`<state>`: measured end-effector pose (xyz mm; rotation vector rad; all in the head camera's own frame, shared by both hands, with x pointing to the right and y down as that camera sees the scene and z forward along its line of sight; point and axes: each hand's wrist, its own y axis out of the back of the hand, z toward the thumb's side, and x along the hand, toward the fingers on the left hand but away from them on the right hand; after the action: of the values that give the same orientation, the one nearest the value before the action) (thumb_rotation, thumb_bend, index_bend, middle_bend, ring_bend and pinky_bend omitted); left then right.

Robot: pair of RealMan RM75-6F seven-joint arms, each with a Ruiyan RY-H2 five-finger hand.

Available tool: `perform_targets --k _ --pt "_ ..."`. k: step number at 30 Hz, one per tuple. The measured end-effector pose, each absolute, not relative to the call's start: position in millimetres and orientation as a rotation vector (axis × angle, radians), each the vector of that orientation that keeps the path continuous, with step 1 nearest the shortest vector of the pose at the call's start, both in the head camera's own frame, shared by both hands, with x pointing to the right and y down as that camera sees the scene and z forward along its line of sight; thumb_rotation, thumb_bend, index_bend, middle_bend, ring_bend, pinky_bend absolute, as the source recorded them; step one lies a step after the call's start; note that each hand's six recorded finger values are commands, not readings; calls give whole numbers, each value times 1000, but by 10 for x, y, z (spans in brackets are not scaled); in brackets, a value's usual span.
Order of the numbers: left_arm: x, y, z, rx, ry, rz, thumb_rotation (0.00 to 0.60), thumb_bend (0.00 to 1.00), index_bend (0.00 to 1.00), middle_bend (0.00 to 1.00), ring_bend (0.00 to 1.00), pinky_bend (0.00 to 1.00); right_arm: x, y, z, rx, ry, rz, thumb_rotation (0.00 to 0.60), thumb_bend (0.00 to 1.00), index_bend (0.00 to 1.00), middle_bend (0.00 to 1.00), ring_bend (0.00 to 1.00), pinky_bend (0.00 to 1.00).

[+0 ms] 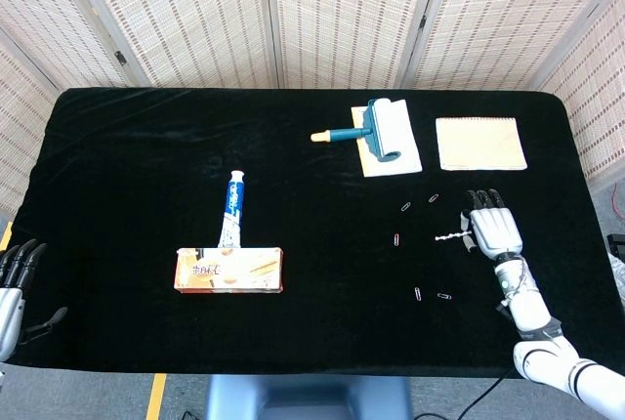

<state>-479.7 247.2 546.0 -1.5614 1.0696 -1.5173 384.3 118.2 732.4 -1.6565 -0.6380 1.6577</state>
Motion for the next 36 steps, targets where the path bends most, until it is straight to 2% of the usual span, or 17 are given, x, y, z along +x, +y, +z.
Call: perform_targets --k 25,36 --pt "-4807 2468 5459 -1558 1078 -1520 600 250 0 69 53 8 3659 1117 6981 -1705 -727 1525 600 593 898 137 82 0" --pt "-4836 2463 5432 -1556 1095 -1518 600 250 0 69 53 9 3358 1111 6835 -1738 -716 1443 600 593 898 137 83 0"
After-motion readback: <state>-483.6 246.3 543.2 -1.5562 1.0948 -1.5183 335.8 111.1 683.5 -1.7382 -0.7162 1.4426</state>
